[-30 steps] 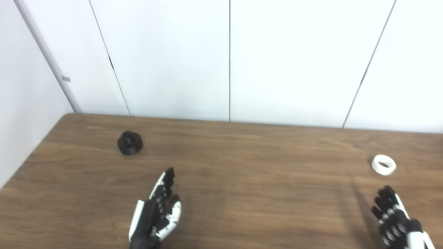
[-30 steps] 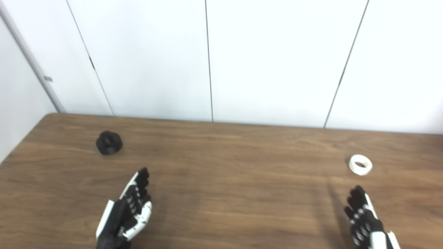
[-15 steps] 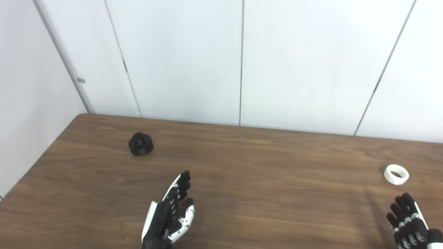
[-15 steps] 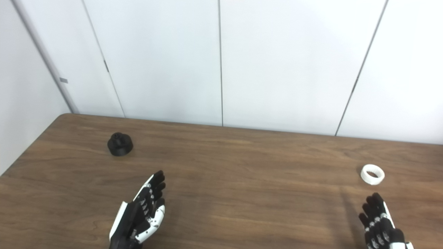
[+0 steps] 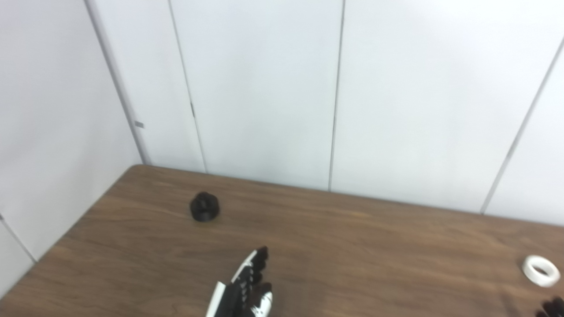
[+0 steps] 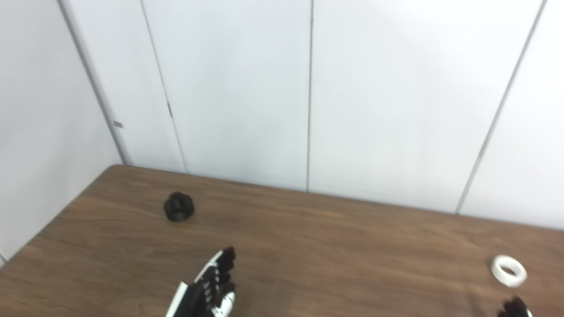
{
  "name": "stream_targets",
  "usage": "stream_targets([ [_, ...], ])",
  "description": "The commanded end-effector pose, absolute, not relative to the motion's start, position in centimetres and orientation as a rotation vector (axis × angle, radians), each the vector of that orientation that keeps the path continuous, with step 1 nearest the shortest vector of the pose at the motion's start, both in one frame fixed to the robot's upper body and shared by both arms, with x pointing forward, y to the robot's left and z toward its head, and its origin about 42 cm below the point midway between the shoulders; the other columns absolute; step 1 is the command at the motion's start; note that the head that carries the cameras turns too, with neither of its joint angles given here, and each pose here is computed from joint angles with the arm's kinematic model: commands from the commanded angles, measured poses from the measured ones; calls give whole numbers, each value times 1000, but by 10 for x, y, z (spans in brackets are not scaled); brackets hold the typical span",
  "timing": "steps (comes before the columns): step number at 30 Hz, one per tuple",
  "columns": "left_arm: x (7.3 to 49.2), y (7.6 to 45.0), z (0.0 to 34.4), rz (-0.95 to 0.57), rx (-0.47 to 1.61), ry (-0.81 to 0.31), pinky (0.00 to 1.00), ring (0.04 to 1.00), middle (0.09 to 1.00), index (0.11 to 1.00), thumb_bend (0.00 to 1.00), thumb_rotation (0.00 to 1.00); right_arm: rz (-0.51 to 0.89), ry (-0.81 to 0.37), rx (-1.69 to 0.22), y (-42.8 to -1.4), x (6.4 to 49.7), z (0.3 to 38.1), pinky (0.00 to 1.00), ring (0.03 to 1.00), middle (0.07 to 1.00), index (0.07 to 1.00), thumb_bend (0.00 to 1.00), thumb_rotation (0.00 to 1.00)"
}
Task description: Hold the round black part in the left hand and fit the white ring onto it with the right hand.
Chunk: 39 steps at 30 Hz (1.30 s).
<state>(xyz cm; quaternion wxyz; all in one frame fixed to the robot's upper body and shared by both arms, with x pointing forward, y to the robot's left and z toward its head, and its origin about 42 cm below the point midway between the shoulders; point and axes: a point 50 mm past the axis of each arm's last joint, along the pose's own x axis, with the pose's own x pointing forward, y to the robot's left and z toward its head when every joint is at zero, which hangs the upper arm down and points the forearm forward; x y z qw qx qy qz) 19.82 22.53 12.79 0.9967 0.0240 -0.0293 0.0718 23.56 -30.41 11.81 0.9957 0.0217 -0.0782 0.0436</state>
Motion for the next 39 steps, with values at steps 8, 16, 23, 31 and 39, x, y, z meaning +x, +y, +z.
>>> stream_targets([
  [8, 144, 214, 109, 203, 35, 74, 951, 960, 938, 934, 192, 0, 65, -52, 68, -312, 217, 78, 1000, 1000, 1000, 1000, 552, 1000],
  [16, 148, 215, 121, 212, 88, 62, 912, 939, 935, 934, 354, 0, 74, -47, 68, -310, 220, 82, 1000, 1000, 1000, 1000, 574, 1000],
  [23, 159, 227, 146, 259, 171, -11, 853, 887, 898, 897, 690, 0, 86, -75, 77, -300, 224, 86, 1000, 1000, 1000, 1000, 559, 1000],
  [31, 169, 242, 158, 265, 253, -44, 795, 858, 891, 885, 776, 0, 74, -81, 85, -294, 223, 94, 1000, 1000, 1000, 1000, 520, 1000],
  [39, 187, 260, 162, 290, 368, -62, 824, 864, 885, 890, 796, 83, 102, -80, 30, -294, 218, 101, 1000, 1000, 1000, 1000, 587, 1000],
])
